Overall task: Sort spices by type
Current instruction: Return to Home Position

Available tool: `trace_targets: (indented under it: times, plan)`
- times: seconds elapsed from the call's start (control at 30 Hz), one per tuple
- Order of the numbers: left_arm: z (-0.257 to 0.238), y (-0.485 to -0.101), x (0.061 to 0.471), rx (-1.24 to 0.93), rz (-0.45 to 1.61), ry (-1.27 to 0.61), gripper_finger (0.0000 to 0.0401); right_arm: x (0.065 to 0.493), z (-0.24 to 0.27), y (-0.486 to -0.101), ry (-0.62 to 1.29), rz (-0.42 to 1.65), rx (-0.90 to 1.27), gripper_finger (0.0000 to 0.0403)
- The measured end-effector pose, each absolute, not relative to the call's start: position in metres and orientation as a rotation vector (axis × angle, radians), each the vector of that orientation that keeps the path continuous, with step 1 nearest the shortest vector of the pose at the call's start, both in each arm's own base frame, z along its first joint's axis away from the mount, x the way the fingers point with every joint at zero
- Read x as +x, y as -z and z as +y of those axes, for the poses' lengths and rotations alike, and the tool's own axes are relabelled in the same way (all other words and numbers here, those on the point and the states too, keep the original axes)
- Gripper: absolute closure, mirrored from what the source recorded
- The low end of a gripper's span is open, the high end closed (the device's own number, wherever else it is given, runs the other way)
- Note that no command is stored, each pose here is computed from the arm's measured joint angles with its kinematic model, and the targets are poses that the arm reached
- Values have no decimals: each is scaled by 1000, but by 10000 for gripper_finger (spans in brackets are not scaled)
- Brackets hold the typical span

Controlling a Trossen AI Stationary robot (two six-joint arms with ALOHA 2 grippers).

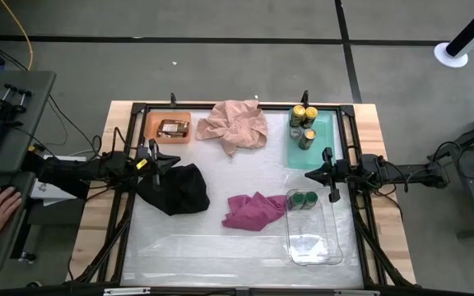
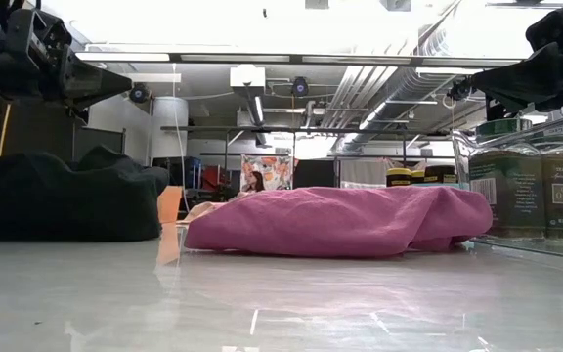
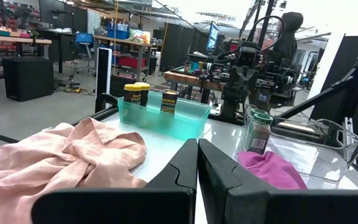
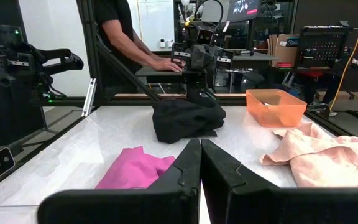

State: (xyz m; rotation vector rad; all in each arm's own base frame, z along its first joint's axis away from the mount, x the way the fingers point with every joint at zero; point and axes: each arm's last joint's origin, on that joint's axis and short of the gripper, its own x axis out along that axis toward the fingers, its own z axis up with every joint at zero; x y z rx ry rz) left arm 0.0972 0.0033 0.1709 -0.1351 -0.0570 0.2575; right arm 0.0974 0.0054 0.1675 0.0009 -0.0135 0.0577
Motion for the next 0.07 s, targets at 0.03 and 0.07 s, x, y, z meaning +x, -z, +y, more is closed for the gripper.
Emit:
trace_targets:
  times: [0.03,0.07]
  plan:
    - [3,-171,97,-135,-57,-258,401,97,5,-168,-58,-14,1,402]
    - [3,-171,97,-135,-57,-258,401,97,5,-168,-58,-14,1,402]
